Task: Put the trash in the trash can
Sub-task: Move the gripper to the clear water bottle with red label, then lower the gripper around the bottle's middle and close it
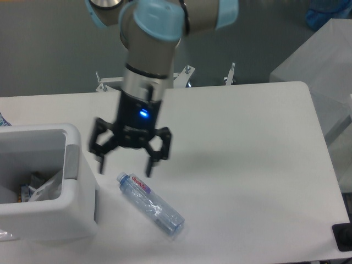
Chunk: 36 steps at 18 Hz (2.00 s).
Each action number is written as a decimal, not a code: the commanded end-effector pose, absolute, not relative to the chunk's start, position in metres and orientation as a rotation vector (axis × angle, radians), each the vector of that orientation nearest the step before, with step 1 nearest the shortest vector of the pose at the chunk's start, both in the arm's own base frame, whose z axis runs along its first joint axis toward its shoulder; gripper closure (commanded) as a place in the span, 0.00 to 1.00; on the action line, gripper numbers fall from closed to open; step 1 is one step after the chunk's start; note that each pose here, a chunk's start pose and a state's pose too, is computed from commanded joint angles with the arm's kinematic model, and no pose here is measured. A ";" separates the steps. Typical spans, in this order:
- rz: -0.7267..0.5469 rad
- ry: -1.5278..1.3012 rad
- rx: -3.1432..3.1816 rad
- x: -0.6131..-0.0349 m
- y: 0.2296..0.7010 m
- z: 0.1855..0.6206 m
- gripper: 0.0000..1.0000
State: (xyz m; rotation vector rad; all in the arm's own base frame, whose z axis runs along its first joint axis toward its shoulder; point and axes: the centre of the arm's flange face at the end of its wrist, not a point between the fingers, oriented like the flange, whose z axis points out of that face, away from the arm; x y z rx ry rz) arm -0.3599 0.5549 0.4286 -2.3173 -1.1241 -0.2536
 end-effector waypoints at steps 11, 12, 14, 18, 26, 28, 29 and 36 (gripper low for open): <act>-0.175 -1.433 -2.430 -0.410 0.579 0.288 0.00; -0.182 -1.443 -2.439 -0.413 0.583 0.276 0.00; -0.193 -1.458 -2.456 -0.416 0.590 0.256 0.00; -0.207 -1.481 -2.467 -0.419 0.593 0.237 0.00; -0.191 -1.483 -2.519 -0.414 0.610 0.203 0.00; -0.189 -1.492 -2.509 -0.415 0.616 0.203 0.00; -0.191 -1.492 -2.512 -0.413 0.617 0.201 0.00; -0.111 -1.487 -2.571 -0.398 0.624 0.183 0.00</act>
